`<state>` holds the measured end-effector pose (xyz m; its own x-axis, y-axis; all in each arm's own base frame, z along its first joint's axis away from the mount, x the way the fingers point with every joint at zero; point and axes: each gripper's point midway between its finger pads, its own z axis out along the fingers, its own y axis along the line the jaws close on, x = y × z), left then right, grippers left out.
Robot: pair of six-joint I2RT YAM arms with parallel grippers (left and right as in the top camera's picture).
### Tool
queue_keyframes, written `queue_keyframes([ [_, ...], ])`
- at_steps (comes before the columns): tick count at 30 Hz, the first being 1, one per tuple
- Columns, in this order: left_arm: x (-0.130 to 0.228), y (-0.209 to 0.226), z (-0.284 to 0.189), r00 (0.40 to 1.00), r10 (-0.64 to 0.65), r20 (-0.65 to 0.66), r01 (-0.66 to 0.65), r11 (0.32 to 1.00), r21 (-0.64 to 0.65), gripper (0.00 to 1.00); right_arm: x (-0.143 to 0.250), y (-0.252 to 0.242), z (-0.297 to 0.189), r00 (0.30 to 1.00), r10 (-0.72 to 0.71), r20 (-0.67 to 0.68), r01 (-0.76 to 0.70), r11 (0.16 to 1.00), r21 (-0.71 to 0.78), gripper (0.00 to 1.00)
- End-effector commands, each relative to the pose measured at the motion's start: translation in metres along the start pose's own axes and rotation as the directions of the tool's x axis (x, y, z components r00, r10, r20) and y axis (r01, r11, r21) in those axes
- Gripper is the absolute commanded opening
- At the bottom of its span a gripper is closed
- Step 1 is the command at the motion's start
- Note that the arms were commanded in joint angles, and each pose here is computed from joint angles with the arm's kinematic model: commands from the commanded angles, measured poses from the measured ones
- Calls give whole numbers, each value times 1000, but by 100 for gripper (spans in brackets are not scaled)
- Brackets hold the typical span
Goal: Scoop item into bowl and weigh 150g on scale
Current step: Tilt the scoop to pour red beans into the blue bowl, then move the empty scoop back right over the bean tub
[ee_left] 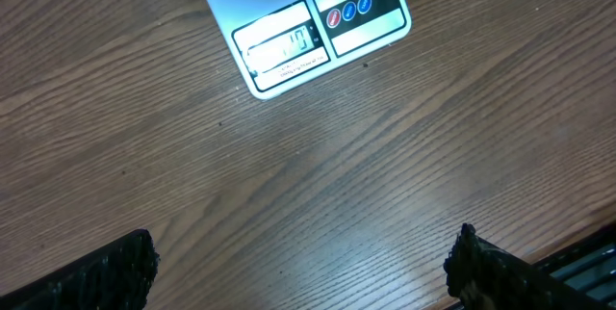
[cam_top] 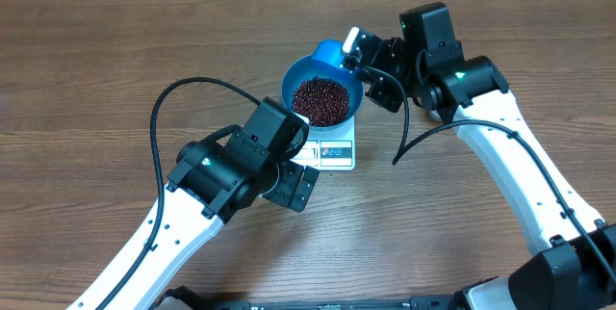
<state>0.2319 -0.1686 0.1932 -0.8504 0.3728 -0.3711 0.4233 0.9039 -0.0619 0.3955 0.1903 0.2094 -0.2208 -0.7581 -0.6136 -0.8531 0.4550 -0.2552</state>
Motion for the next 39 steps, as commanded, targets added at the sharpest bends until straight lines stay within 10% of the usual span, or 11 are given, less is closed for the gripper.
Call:
queue_keyframes([
  [1,-3,0,-7,999,-20,26,20,1000,12,99,-26,8,-18,992,88,87,-84,995,-51,4],
  [17,-3,0,-7,999,-20,26,20,1000,12,100,-23,-5,-54,894,424,143,-411,904,-113,4],
  [25,-3,0,-7,999,-20,26,20,1000,12,100,4,-46,-111,693,683,229,-663,729,-167,4],
  [39,-3,0,-7,999,-20,26,20,1000,12,100,145,-82,-184,501,852,149,-766,357,535,4],
])
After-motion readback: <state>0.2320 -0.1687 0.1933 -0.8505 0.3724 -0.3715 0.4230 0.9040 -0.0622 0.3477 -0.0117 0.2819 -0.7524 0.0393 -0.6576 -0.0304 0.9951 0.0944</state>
